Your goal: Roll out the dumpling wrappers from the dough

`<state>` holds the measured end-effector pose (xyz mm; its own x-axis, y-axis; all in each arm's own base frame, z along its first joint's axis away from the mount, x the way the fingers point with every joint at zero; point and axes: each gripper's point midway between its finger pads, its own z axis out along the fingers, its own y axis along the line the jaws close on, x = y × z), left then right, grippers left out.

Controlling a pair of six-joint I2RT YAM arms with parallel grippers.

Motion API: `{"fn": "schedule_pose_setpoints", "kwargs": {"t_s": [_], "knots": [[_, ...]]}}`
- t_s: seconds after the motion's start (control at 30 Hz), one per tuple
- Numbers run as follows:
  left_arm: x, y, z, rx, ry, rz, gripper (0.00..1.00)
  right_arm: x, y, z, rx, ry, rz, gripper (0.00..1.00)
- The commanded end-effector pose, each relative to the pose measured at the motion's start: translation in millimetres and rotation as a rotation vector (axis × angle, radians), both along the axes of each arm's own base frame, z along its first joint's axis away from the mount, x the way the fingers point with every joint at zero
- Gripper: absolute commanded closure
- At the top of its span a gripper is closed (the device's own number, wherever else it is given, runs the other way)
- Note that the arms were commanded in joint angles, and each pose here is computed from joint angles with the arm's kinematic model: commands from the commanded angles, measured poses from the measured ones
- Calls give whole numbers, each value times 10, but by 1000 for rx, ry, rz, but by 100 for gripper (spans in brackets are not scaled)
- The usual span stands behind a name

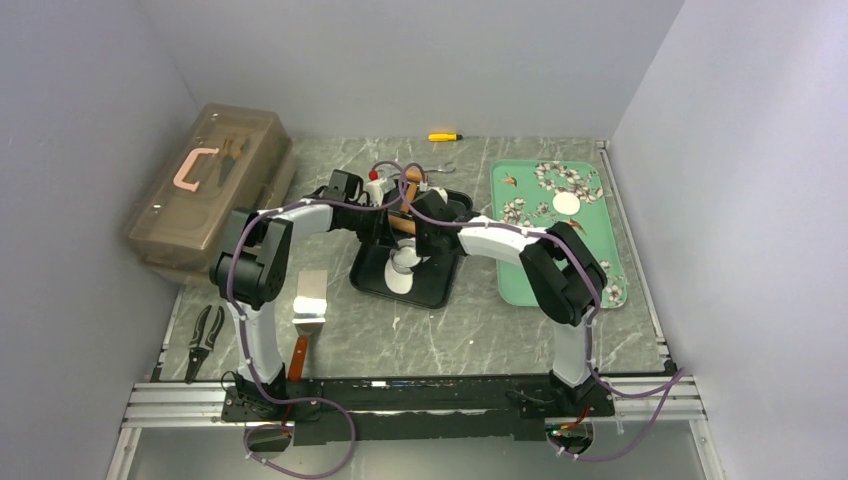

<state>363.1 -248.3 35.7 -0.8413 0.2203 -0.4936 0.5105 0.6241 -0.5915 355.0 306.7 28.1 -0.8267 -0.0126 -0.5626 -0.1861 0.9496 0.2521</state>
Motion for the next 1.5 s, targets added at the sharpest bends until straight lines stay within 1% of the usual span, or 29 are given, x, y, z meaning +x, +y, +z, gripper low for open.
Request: {"fn": "schedule_pose_setpoints", "kwargs": {"t_s": [0.0,0.07,0.2,0.27,0.33,0.47,0.57,0.63,0.8,0.87,0.93,1.03,1.1,1.2,1.27,1.33,1.47], "knots": [[-858,294,-813,205,317,-26,100,-148,-288,-529,-155,140,-6,100],[-837,265,-834,199,326,-30,100,-282,-361,-597,-168,164,-11,100],[-484,189,-744,197,251,-9,100,-731,-442,-722,-187,225,-8,100],[-431,156,-693,186,245,-8,100,-832,-419,-765,-167,249,3,100],[-494,175,-663,183,246,-13,100,-726,-399,-769,-163,235,5,100],[-853,277,-694,195,290,-34,100,-203,-341,-671,-133,163,-22,100],[-1033,290,-740,197,332,-56,100,10,-340,-615,-169,130,-18,100],[-1023,284,-775,199,340,-55,100,-40,-384,-638,-185,141,-19,100],[-691,151,-770,186,293,-36,100,-522,-594,-725,-201,200,-43,100],[-660,95,-752,185,283,-45,100,-628,-642,-747,-190,212,-53,100],[-723,55,-743,184,278,-64,100,-621,-661,-780,-197,211,-59,100],[-831,79,-736,186,291,-74,100,-450,-507,-788,-194,198,-33,100],[-817,142,-714,180,289,-54,100,-317,-263,-714,-142,185,3,100],[-739,290,-693,186,278,-15,100,-254,-125,-655,-125,168,26,100],[-675,379,-686,196,266,7,100,-268,-158,-624,-131,163,22,100],[-652,367,-687,198,261,6,100,-315,-274,-613,-157,155,5,100],[-648,153,-683,190,255,-36,100,-494,-537,-669,-204,171,-29,100]]}}
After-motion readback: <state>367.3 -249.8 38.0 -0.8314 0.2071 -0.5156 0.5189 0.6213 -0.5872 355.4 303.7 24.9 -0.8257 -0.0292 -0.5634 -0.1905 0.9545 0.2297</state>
